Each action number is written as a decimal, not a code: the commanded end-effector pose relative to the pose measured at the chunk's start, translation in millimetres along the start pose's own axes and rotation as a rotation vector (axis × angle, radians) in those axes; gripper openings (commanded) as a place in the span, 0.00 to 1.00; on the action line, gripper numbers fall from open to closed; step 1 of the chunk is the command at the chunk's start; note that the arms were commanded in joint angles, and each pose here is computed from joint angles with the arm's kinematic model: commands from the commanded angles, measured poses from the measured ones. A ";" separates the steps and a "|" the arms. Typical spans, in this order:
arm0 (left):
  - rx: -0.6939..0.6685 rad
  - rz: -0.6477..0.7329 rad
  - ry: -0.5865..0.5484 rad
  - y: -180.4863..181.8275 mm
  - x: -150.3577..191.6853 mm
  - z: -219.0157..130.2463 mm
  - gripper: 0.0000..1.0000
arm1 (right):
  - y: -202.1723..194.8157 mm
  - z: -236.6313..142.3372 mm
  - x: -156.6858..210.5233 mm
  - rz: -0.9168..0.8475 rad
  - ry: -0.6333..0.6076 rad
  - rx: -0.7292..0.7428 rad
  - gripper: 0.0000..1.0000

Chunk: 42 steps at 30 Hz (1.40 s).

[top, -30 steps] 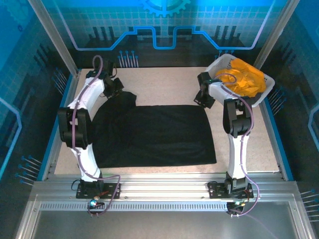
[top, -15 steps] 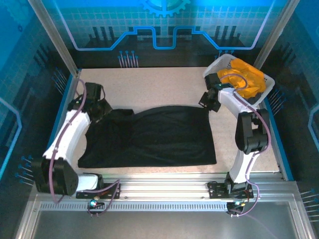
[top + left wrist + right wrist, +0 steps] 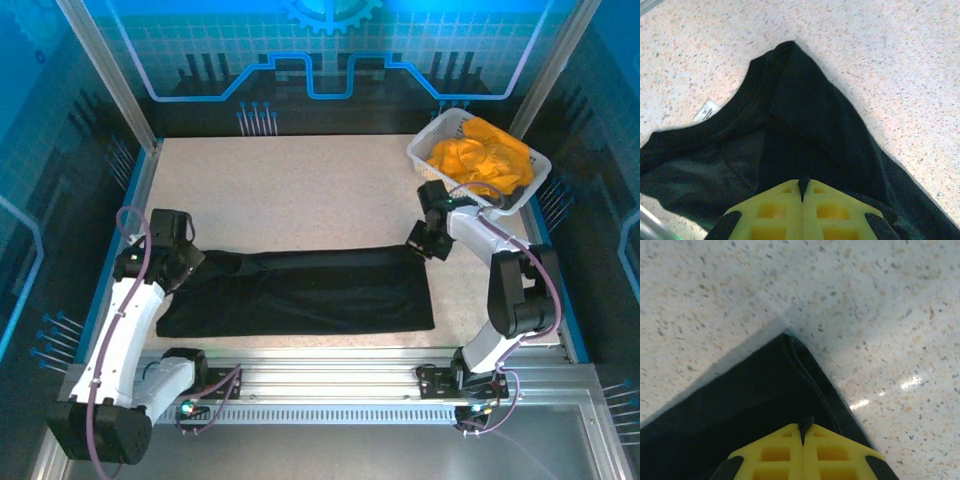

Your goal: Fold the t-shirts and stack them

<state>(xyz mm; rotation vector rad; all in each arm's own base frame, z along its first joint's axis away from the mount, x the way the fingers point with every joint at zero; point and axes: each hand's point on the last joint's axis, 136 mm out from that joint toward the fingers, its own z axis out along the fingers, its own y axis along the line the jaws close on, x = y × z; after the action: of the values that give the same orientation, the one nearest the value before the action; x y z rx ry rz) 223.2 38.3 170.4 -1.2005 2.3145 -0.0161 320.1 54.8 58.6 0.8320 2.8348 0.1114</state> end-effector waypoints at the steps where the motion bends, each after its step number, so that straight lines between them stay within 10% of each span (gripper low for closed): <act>1: -0.079 -0.023 0.025 26.8 13.9 2.4 0.00 | -10.2 -5.5 14.4 0.004 0.023 0.012 0.00; 21: -0.190 -0.143 0.237 68.1 81.9 23.5 0.00 | -37.6 1.4 40.2 0.017 0.058 0.092 0.00; 29: -0.202 -0.222 0.279 75.6 96.9 21.9 0.00 | -41.7 -4.6 45.3 0.052 0.054 0.082 0.31; 34: -0.193 -0.250 0.299 74.6 100.4 16.9 0.00 | -32.0 -21.1 41.5 0.062 0.008 0.028 0.34; 42: -0.213 -0.304 0.340 77.9 108.8 8.7 0.00 | -7.2 -9.4 55.8 0.019 0.057 -0.011 0.10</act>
<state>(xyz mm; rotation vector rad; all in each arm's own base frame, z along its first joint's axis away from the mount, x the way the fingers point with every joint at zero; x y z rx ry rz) 131.2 9.6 93.6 -1.6908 2.4285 -0.0833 269.4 68.6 64.7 0.8584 2.8470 0.1321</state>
